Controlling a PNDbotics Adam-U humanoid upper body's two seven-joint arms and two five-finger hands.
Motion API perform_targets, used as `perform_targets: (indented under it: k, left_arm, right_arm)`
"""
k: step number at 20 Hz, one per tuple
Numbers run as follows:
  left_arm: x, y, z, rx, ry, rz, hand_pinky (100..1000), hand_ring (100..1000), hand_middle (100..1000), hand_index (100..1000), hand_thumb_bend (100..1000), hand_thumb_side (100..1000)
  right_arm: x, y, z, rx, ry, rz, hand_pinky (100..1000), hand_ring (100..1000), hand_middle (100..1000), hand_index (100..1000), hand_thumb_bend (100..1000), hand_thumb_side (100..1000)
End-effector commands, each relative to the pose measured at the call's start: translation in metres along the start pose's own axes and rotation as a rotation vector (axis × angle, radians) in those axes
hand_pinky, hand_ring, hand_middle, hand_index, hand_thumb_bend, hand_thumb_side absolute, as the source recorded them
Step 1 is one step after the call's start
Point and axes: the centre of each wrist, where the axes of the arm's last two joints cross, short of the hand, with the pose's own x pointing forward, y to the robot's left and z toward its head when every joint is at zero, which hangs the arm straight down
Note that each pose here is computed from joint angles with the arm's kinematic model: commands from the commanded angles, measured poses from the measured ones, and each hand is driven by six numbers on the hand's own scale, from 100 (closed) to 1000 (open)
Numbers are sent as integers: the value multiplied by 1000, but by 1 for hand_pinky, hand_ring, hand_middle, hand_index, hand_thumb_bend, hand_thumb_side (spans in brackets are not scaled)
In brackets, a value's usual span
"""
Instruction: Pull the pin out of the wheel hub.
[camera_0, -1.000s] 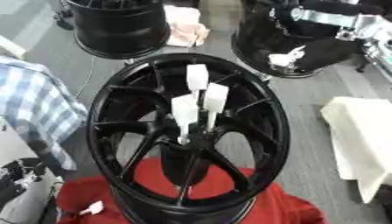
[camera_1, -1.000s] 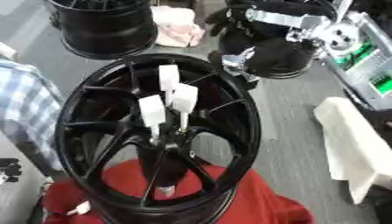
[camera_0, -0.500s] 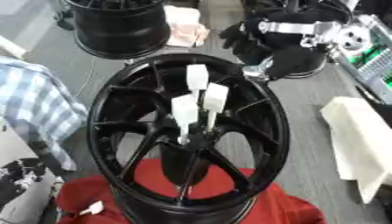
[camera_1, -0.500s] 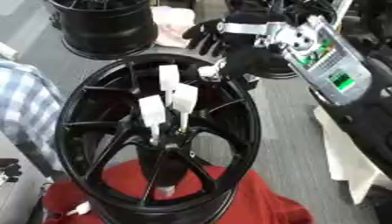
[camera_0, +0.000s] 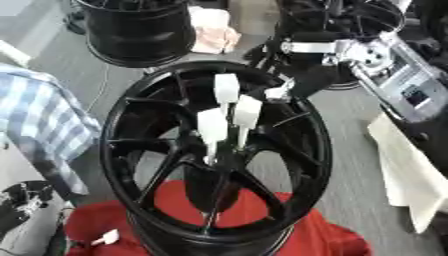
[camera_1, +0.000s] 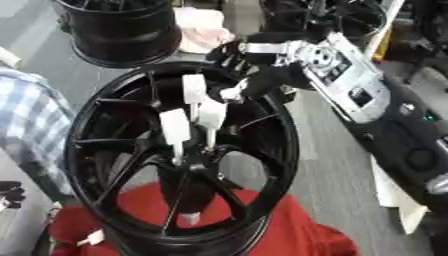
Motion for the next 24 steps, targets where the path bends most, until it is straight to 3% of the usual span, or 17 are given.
perform_targets:
  k: [1,24]
  left_arm:
    - [11,13,-3,5,-24,-37,686,676,624,738,461,510]
    - [12,11,-5,-1,-27,-35,685,676,625,737,460,510]
  right_arm:
    - [2,-10,2,-12,6,32,803,846,858,959,342,497]
    - [-5,7,-15,90,26,47,768,780,776,904,304,500]
